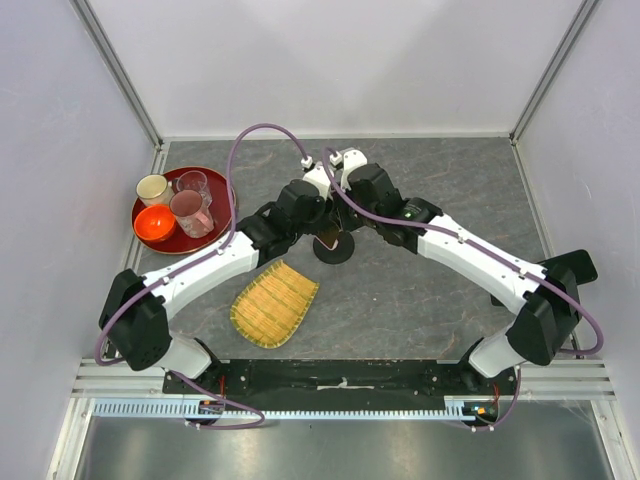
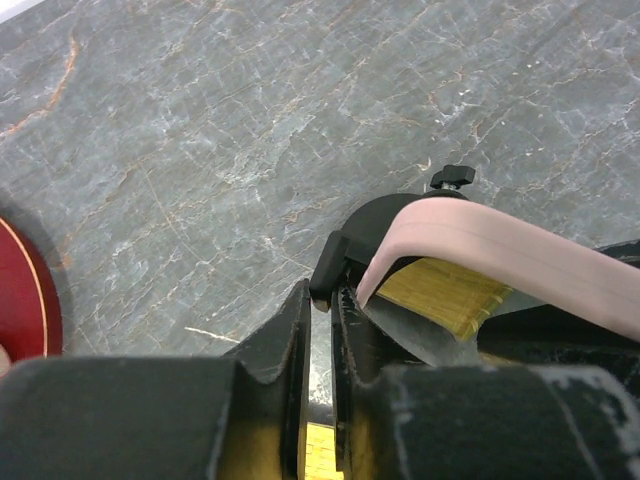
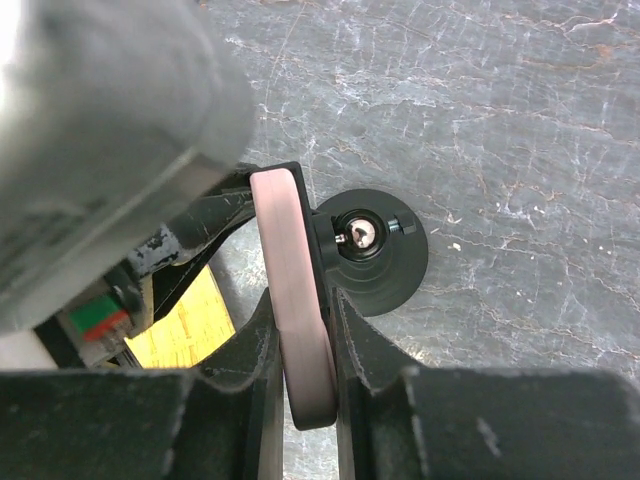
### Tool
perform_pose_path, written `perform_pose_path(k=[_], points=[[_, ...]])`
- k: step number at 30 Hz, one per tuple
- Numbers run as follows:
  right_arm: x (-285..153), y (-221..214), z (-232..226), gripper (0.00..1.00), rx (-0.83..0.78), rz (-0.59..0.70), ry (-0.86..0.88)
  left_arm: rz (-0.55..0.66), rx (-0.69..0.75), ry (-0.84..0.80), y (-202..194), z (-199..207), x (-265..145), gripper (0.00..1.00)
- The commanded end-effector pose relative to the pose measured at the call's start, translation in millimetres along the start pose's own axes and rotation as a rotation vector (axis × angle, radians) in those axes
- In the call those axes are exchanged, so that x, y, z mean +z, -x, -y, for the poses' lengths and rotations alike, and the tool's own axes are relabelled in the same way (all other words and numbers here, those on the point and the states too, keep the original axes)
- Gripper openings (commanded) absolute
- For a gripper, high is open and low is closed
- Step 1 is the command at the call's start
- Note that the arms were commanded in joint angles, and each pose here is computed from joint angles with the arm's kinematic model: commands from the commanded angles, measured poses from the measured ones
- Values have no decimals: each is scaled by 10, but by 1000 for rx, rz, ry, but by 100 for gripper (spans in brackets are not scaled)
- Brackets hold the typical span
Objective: Place the phone on the phone stand
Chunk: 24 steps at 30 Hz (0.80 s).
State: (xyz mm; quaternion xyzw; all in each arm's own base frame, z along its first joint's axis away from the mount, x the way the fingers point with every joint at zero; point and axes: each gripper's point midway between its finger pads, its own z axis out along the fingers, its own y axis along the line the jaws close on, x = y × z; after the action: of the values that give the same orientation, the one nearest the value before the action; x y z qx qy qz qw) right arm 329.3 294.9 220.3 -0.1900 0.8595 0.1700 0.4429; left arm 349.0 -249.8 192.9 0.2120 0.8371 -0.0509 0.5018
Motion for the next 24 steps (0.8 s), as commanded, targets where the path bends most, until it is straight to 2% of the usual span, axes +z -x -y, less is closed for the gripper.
perform_pose_path(k=[1, 2, 5, 7, 8, 13, 18, 20, 22, 24], points=[[2, -300, 1073, 0, -23, -139, -409, 137, -35, 175, 515, -471, -385, 24], [24, -329, 1097, 0, -28, -149, -420, 132, -37, 186, 509, -485, -381, 31], [40, -363, 1164, 0, -43, -166, -459, 136, -41, 233, 496, -572, -395, 38], [-1, -364, 1264, 0, -54, -168, -514, 127, -34, 263, 509, -615, -399, 36], [-17, -353, 1274, 0, -53, -165, -514, 127, -29, 272, 519, -622, -408, 31], [-17, -285, 1262, 0, -49, -163, -501, 193, -49, 421, 657, -923, -622, 32], [-7, -306, 1255, 0, -49, -174, -494, 218, -26, 544, 705, -1175, -767, 43], [-13, -321, 1270, 0, -55, -182, -498, 224, -25, 525, 716, -1189, -758, 45], [-31, -275, 1265, 0, -58, -170, -496, 210, -18, 507, 669, -1182, -695, 45], [-55, -246, 1297, 0, -67, -169, -509, 184, -2, 421, 607, -1033, -572, 32]])
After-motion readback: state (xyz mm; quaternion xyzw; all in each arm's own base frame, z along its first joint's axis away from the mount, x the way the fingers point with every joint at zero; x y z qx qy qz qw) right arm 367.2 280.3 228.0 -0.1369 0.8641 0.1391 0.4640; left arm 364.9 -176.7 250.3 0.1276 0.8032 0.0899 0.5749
